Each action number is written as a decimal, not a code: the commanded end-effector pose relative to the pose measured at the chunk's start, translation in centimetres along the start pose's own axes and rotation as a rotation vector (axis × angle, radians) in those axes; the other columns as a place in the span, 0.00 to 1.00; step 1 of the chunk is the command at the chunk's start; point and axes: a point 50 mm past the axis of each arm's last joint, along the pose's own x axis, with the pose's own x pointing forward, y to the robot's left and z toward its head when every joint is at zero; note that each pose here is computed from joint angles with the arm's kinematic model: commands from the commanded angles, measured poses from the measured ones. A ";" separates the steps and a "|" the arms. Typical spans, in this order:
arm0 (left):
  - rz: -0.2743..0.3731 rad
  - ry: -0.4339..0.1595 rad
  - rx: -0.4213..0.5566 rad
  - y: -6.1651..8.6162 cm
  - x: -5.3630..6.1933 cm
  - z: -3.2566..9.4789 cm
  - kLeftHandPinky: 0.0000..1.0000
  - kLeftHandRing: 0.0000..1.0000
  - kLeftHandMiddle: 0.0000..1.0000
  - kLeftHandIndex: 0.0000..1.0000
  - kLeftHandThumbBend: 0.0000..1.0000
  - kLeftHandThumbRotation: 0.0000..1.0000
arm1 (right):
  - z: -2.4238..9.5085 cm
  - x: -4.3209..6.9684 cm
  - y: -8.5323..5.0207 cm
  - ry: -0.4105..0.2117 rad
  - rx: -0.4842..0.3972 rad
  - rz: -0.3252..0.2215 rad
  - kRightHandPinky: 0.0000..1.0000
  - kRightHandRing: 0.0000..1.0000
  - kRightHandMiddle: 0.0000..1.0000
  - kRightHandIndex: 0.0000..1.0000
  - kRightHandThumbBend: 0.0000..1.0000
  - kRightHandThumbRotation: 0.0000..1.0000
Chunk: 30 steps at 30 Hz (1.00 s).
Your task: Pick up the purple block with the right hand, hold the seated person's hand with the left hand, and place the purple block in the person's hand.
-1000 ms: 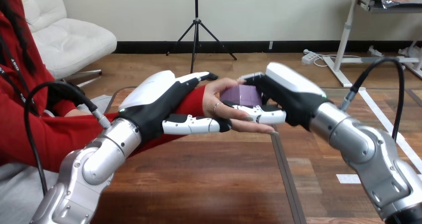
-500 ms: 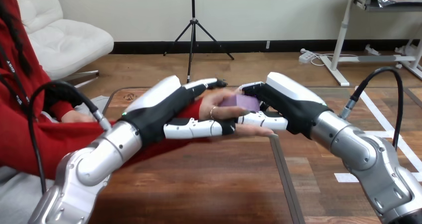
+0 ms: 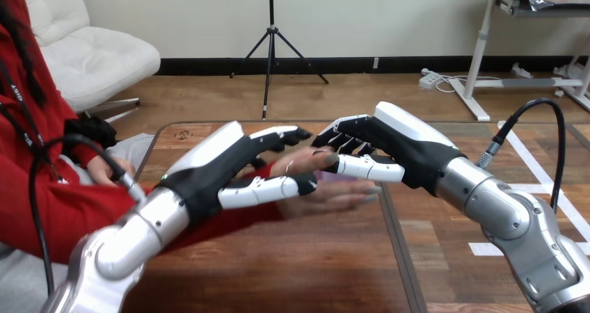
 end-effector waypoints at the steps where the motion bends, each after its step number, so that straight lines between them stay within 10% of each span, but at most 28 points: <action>1: 0.089 -0.050 0.003 1.1 -0.3 0.6 0.71 0.85 0.87 0.87 1.00 1.00 | 0.3 -0.5 -1.7 -0.029 0.013 -0.068 0.60 0.69 0.71 0.71 0.91 1.00; 30: 0.253 -0.033 -0.130 -2.3 -2.0 -1.4 0.66 0.77 0.79 0.79 1.00 1.00 | -0.6 -2.1 -0.8 0.003 0.083 -0.084 0.65 0.73 0.75 0.74 0.90 1.00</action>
